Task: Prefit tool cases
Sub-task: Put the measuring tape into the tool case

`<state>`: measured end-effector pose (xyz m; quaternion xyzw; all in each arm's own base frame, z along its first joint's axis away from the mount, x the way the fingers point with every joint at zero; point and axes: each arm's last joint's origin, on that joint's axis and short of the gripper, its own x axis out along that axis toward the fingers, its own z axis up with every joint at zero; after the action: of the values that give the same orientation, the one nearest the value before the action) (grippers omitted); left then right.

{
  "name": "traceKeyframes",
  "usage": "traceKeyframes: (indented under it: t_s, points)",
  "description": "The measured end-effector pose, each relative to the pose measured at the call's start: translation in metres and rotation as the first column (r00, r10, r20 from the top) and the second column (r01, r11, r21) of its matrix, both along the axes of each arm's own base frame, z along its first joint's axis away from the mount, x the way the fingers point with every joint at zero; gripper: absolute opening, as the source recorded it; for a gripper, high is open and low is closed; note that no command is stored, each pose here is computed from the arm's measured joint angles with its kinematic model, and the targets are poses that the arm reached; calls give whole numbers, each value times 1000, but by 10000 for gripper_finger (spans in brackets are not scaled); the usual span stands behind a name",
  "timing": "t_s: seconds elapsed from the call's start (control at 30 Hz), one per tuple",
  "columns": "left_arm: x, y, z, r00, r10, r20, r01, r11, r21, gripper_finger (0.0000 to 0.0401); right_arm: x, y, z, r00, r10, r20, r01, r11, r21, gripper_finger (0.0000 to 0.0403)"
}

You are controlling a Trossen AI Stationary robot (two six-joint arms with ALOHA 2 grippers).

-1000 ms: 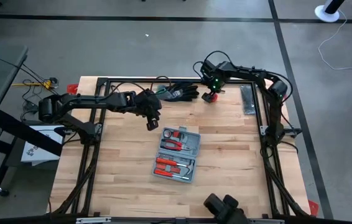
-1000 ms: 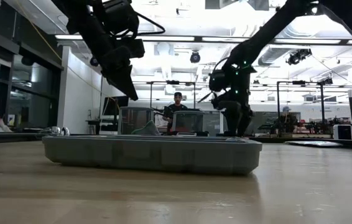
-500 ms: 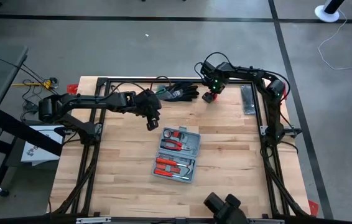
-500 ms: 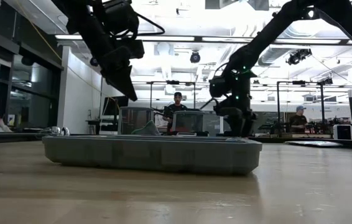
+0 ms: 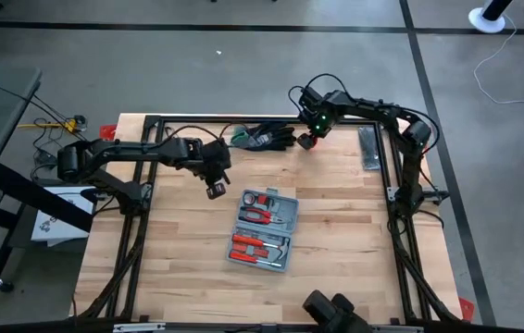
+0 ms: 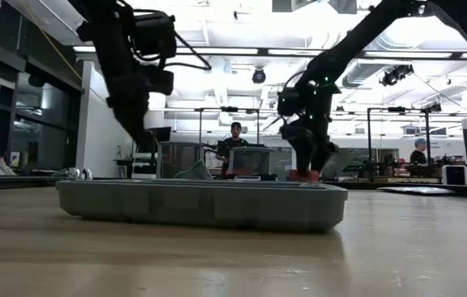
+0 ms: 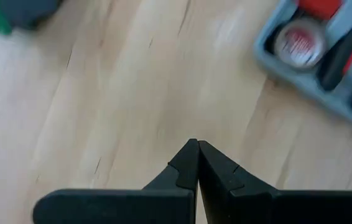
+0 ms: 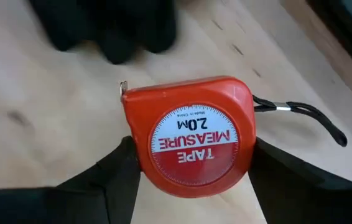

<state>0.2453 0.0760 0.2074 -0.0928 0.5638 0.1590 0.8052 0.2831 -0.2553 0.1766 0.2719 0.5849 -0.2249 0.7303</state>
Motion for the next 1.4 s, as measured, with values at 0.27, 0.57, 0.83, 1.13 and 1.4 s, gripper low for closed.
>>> traceKeyframes:
  t_s: [0.27,0.57,0.83,1.13,1.4]
  points:
    - [-17,-7,-37,996,63,-56,-65,997,-41,0,7,56,39,986,-100,134,100,995,6,247]
    - [-36,-39,-81,999,28,-28,-32,989,-144,0,22,195,44,875,-380,301,357,925,130,247]
    - [-23,-81,-87,985,-16,172,52,977,-209,0,33,279,35,759,-574,307,544,819,183,247]
    - [-18,-116,-103,975,-57,217,102,974,-203,0,31,322,24,697,-659,285,622,752,217,247]
    - [-10,-130,-102,941,-86,327,167,960,-227,0,33,326,13,727,-633,266,609,774,173,247]
